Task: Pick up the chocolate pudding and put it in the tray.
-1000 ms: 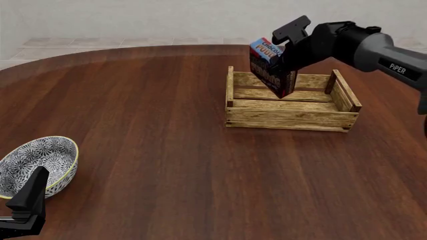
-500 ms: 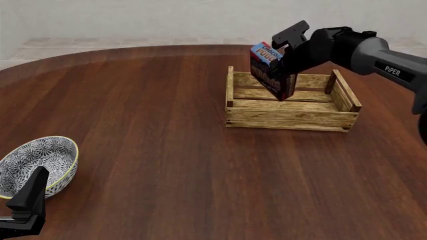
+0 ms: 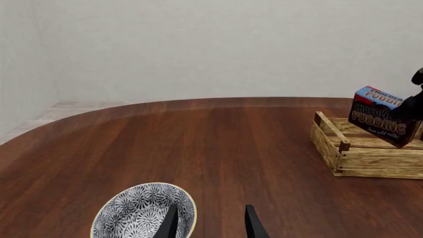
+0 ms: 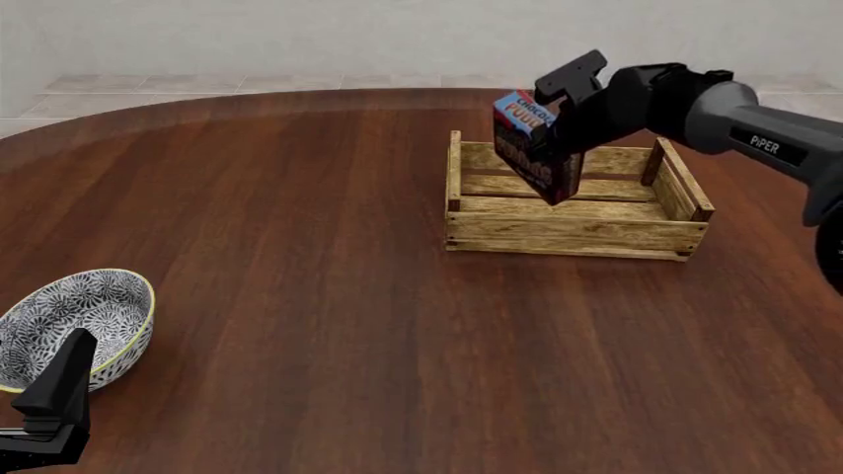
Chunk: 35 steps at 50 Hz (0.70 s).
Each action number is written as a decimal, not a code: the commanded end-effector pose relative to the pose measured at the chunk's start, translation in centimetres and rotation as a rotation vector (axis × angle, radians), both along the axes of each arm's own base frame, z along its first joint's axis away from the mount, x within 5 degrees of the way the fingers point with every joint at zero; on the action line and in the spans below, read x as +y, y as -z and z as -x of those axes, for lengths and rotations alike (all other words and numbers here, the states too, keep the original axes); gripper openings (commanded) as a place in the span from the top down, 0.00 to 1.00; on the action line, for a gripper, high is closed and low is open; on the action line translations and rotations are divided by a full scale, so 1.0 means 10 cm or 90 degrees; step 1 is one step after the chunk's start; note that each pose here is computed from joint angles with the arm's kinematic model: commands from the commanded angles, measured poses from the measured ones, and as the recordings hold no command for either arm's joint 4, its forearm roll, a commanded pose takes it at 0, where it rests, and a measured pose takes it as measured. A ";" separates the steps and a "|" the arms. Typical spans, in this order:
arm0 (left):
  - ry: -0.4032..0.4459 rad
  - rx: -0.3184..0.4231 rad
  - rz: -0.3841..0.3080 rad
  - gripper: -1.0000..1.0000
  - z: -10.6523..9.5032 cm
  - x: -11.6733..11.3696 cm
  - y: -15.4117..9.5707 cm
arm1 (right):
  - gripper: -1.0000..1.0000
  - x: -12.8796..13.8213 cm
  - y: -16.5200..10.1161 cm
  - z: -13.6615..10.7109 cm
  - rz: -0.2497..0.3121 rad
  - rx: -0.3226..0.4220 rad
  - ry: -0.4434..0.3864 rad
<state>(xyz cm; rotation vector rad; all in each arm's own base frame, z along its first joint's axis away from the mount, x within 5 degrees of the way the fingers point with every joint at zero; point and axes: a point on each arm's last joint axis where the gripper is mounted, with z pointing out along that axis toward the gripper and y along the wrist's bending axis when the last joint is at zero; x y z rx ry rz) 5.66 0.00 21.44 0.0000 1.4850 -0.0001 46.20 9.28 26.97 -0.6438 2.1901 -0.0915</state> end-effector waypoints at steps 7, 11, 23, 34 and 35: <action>0.000 0.000 0.000 0.00 0.00 0.00 0.00 | 1.00 -0.01 0.03 -0.01 -0.013 -0.001 0.012; 0.000 0.000 0.000 0.00 0.00 0.00 0.00 | 1.00 0.02 0.04 0.01 -0.014 0.000 0.009; 0.000 0.000 0.000 0.00 0.00 0.00 0.00 | 1.00 0.01 0.09 -0.02 -0.011 0.002 0.009; 0.000 0.000 0.000 0.00 0.00 0.00 0.00 | 1.00 0.02 0.11 -0.03 -0.013 0.001 0.010; 0.000 0.000 0.000 0.00 0.00 0.00 0.00 | 1.00 0.02 0.11 -0.03 -0.013 0.001 0.010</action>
